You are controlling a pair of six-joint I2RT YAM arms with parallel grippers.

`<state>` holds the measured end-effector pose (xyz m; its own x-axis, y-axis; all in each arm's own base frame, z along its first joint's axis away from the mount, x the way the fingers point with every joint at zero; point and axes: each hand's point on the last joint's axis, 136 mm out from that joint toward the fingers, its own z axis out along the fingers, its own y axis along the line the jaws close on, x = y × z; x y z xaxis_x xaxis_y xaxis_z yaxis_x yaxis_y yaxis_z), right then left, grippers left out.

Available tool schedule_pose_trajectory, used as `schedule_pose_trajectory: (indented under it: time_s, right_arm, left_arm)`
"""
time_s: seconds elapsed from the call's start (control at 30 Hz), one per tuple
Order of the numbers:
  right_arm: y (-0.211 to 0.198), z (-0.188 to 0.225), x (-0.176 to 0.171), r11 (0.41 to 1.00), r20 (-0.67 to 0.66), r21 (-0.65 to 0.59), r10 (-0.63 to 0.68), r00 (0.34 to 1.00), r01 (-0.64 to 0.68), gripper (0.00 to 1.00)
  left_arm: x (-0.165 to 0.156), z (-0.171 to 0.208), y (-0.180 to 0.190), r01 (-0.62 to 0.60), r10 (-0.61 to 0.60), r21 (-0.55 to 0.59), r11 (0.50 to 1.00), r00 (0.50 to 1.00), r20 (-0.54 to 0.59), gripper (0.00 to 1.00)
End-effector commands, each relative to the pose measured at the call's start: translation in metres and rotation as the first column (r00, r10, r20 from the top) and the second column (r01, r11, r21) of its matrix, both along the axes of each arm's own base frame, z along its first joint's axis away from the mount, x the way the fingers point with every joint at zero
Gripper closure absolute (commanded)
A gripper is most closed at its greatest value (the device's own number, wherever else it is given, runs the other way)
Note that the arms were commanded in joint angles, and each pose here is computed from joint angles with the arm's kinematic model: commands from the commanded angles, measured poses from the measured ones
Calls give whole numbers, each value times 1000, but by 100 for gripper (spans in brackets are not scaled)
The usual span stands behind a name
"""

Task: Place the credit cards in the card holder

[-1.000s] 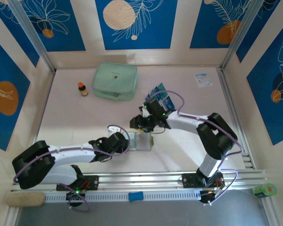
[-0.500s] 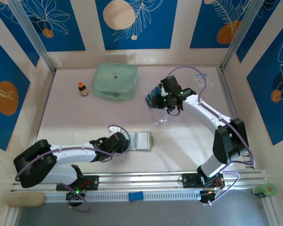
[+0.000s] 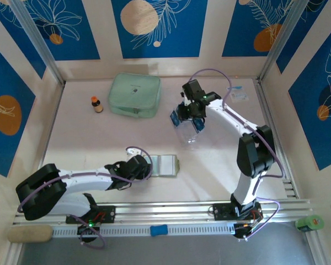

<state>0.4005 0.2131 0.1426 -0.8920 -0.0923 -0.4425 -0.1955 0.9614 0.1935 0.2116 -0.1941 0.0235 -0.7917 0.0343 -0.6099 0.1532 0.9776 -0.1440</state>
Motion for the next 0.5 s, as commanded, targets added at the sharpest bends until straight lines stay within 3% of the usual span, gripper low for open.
schedule_pose_trajectory:
  time_s: [0.0, 0.47]
  right_arm:
    - [9, -7, 6, 999, -22, -29, 41, 999, -42, 74]
    - [24, -43, 44, 975, -39, -211, 67, 997, -74, 78]
  left_arm:
    - [-3, -4, 4, -16, 16, -6, 1000, 1000, -18, 10]
    - [-5, -6, 5, -16, 15, -14, 1000, 1000, -27, 10]
